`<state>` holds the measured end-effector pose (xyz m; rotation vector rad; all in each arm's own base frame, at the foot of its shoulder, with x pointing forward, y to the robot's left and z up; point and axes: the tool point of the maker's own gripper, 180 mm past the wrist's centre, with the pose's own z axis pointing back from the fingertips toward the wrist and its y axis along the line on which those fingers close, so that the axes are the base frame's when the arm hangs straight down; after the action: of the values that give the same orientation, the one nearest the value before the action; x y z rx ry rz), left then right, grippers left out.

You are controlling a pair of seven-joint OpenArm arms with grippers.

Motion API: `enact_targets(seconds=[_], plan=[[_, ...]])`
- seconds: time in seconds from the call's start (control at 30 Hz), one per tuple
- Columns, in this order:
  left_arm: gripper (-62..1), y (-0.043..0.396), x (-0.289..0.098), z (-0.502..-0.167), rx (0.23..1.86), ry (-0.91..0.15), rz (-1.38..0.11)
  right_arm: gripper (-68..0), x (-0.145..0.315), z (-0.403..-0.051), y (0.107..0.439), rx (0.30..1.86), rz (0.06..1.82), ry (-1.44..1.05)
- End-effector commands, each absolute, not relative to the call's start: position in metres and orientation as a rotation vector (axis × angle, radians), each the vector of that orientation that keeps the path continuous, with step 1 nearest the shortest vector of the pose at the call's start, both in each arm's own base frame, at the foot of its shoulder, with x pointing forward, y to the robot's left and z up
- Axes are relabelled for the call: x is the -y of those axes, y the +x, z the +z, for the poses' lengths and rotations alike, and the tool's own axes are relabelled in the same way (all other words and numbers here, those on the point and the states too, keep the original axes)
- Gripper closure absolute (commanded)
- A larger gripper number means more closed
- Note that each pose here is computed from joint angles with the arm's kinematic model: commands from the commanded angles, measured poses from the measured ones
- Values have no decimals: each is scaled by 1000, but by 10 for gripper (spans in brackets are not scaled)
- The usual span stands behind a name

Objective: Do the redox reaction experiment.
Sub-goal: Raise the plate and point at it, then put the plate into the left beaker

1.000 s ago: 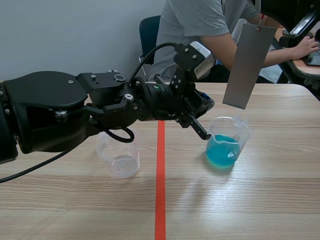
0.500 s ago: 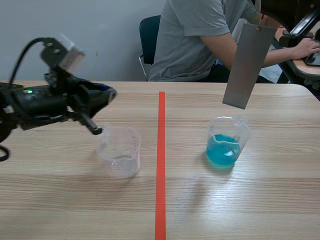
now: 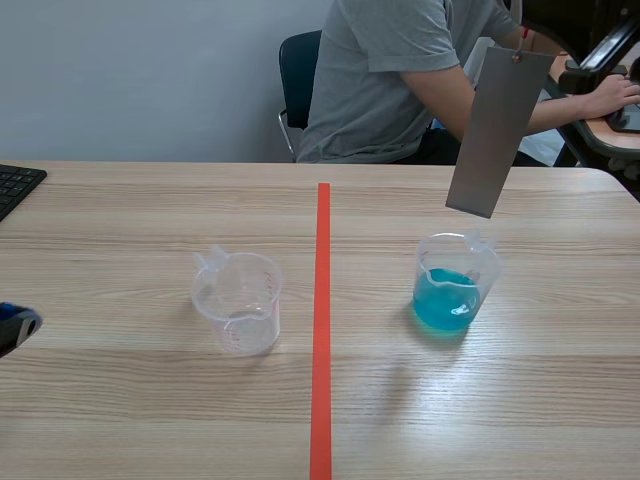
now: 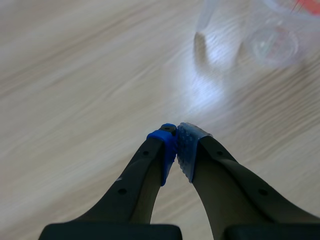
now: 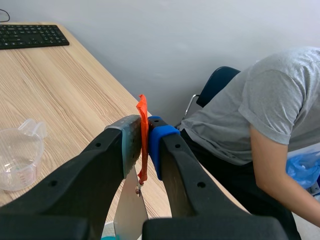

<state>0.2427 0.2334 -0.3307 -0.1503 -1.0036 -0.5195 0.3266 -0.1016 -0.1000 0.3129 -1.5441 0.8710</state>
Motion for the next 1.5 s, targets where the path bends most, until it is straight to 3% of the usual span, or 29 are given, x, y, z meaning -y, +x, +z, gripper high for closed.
enact_targets(seconds=[0.0, 0.23, 0.53, 1.17, 1.47], plan=[[-32, 236, -234, -333, 1011, -156, -476, -13, 103, -89, 326, 1577, 886, 310], [-31, 185, -259, -355, 946, -115, -289, -13, 103, -88, 326, 1580, 887, 309], [-31, 135, -255, -380, 863, -128, -137, -13, 102, -88, 326, 1580, 887, 312], [-31, 125, -248, -387, 859, -139, -71, -13, 65, -74, 327, 1615, 961, 392], [-31, 125, -248, -387, 856, -140, -71, -13, 17, -68, 325, 1638, 1009, 481]])
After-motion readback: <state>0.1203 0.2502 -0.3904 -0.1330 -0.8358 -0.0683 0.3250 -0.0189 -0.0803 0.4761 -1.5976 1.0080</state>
